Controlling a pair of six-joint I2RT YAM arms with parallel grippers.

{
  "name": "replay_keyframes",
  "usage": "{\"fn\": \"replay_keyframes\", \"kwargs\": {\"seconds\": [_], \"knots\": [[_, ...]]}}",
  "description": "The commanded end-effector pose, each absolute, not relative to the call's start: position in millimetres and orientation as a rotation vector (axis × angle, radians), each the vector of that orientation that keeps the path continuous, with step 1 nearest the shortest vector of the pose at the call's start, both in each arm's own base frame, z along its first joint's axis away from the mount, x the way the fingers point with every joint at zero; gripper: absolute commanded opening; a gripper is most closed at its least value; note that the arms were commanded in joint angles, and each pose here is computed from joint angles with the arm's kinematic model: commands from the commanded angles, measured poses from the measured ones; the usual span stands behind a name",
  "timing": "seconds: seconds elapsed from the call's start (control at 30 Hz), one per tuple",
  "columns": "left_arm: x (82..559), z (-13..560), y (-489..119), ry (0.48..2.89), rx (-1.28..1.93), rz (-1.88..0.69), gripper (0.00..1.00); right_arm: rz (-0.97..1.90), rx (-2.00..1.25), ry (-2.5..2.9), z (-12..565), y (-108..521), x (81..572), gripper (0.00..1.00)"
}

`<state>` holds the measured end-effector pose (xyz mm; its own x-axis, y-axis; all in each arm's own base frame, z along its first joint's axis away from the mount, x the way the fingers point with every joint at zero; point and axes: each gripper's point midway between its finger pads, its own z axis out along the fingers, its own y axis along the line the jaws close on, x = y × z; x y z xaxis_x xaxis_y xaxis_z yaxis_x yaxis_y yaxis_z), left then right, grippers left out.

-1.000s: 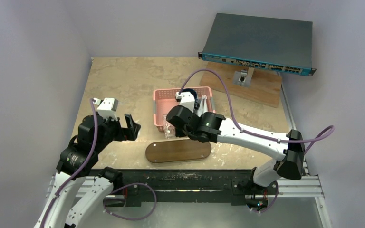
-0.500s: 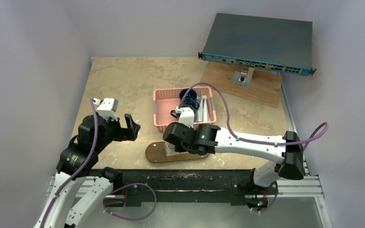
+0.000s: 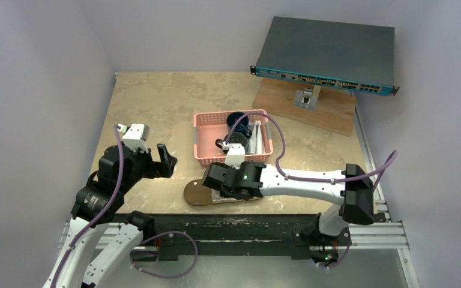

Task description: Prepare toiletry sets of a toothbrush and toothpaste on the tray

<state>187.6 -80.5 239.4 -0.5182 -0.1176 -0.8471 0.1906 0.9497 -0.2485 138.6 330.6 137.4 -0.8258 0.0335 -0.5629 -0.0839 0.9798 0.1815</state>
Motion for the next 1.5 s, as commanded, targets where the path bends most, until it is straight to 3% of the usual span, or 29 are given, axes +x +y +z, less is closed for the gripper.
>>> {"fn": "replay_keyframes", "kwargs": {"seconds": [0.0,1.47], "knots": [[190.0,240.8,-80.7,2.068,0.044,-0.382,1.0,0.268,0.026,2.47,143.6,333.8,148.5,0.0],[191.5,237.7,-78.6,2.083,0.038,-0.362,1.0,0.258,-0.054,2.498,116.4,338.0,154.2,0.0]]}}
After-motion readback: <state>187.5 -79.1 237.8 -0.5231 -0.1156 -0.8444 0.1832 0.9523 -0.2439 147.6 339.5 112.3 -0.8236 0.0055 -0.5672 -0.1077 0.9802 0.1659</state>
